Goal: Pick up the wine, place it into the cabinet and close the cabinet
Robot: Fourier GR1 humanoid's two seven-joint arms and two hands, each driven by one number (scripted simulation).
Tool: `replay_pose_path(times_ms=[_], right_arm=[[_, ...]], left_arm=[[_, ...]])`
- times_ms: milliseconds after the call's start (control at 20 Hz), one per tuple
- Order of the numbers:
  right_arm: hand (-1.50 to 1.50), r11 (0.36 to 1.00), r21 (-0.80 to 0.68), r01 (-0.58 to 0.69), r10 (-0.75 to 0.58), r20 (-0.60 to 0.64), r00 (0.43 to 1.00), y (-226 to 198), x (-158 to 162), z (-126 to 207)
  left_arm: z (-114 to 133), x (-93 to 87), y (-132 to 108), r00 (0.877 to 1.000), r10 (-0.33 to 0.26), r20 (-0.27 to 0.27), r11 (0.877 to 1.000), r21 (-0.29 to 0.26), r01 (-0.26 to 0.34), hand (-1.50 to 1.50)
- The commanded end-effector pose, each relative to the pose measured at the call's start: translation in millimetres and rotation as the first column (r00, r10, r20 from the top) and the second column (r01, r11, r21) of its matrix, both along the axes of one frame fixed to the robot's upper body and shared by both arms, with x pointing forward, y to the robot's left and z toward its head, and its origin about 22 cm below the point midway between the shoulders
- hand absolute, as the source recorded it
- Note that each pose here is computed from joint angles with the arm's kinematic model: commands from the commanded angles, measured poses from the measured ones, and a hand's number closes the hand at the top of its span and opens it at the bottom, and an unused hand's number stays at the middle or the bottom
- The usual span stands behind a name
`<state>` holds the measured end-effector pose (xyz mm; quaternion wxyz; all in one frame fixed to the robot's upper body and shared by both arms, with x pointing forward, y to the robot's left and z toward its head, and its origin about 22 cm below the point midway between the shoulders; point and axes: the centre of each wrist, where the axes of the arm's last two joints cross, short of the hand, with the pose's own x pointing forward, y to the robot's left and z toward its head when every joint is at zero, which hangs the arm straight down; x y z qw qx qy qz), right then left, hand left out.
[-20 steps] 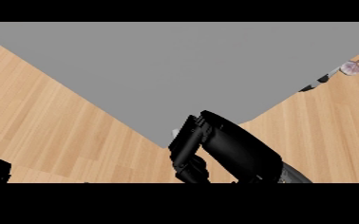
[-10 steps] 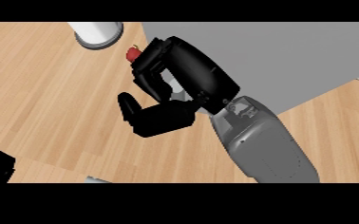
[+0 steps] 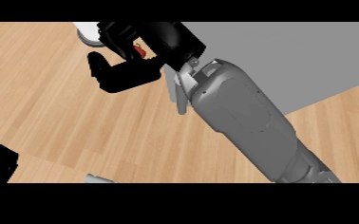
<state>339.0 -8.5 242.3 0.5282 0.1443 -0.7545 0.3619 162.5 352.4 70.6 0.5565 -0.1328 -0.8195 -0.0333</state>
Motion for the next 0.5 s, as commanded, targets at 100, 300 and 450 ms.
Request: replay_pose_path(times_ms=[100,300,450], right_arm=[[1.50,0.980,0.120,0.158,-0.142,-0.129,0.981,-18.0,45.1,4.3],[1.50,0.968,0.090,0.232,-0.212,-0.189,0.959,-37.5,62.9,-6.4],[1.50,0.963,0.068,0.262,-0.242,-0.219,0.945,-41.8,68.1,-17.1]], left_arm=[[0.1,3.7,1.4,1.000,0.017,0.022,1.000,0.009,-0.018,1.50],[-2.6,1.4,2.7,1.000,0.029,0.005,1.000,0.001,-0.029,1.50],[-4.8,0.7,5.5,0.999,0.041,0.001,0.999,0.001,-0.041,1.50]])
